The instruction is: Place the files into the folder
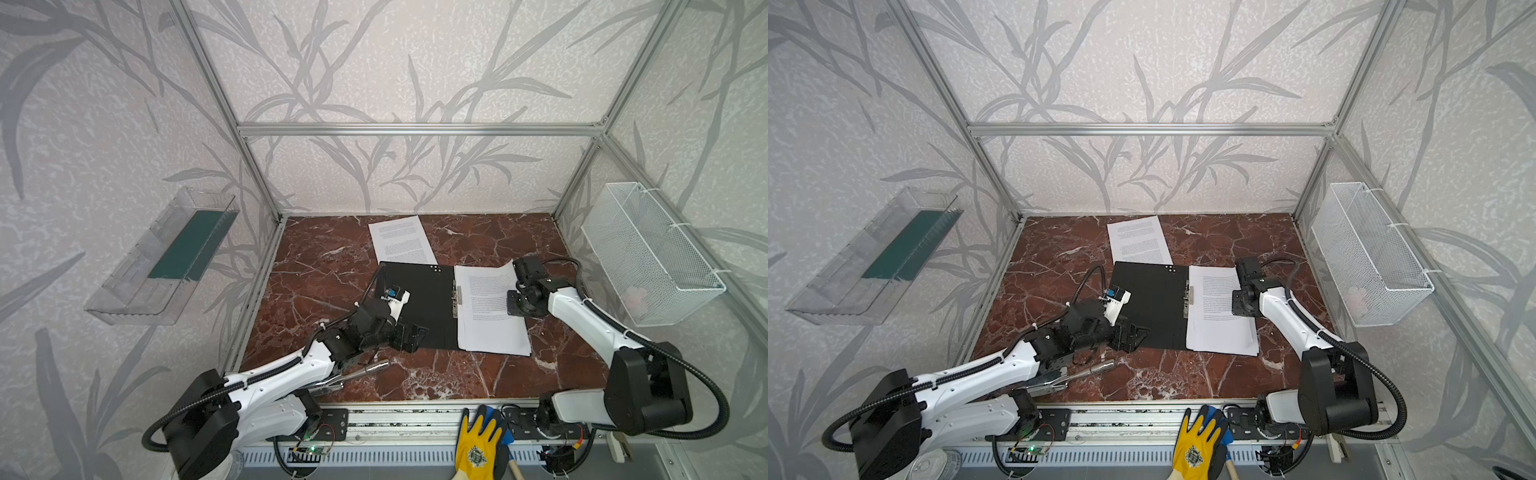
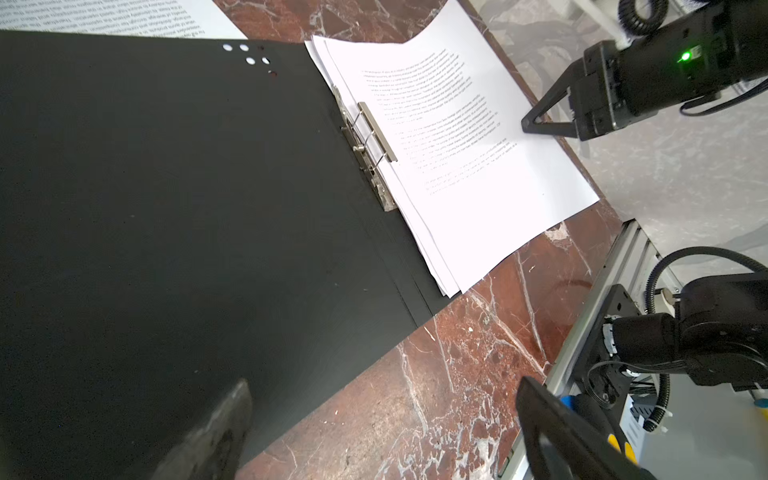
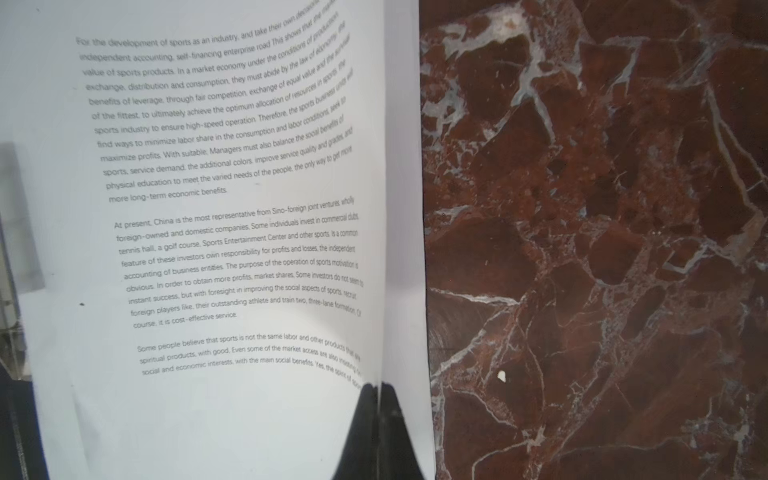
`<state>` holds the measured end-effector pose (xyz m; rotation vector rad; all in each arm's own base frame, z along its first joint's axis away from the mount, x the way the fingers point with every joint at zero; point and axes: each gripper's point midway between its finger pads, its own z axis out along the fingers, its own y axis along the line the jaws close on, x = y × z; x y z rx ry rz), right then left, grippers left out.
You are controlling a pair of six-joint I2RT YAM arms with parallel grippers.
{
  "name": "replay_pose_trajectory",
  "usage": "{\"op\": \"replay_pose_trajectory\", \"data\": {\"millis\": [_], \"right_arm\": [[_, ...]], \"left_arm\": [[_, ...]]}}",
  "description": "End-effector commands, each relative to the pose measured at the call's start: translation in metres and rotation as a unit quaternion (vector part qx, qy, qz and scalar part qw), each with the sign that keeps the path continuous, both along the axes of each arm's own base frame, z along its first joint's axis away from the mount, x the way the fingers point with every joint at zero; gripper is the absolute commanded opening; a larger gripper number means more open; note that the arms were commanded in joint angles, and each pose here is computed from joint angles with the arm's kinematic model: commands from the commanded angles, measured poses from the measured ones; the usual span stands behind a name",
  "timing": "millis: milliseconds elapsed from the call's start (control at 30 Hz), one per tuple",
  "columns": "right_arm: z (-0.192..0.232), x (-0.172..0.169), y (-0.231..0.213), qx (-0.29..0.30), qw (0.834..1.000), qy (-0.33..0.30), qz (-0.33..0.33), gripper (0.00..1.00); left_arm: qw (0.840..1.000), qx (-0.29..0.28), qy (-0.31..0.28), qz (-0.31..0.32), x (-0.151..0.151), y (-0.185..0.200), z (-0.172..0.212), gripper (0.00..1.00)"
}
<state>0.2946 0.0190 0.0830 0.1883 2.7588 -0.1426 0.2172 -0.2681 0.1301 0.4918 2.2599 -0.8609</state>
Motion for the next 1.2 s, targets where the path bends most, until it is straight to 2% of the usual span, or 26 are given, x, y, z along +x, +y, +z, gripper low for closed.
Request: {"op": "replay_pose_trajectory", "data": {"millis": [0, 433, 1167], "right_arm": [[0.008, 0.003, 0.002, 0.005, 1.0, -0.021, 0.001, 0.0], [-0.002, -0.001, 0.019, 0.041, 0.999, -0.014, 0.026, 0.0], [-0.005, -0.006, 0.017, 0.026, 0.999, -0.008, 0.037, 0.0]], "left_arm": [[1.0, -0.014, -0.02, -0.009, 0.005, -0.008, 0.016, 0.99], [1.0, -0.008, -0.016, -0.007, 0.007, -0.009, 0.011, 0.99], [1.0, -0.001, -0.011, -0.006, 0.009, -0.01, 0.006, 0.99]]}}
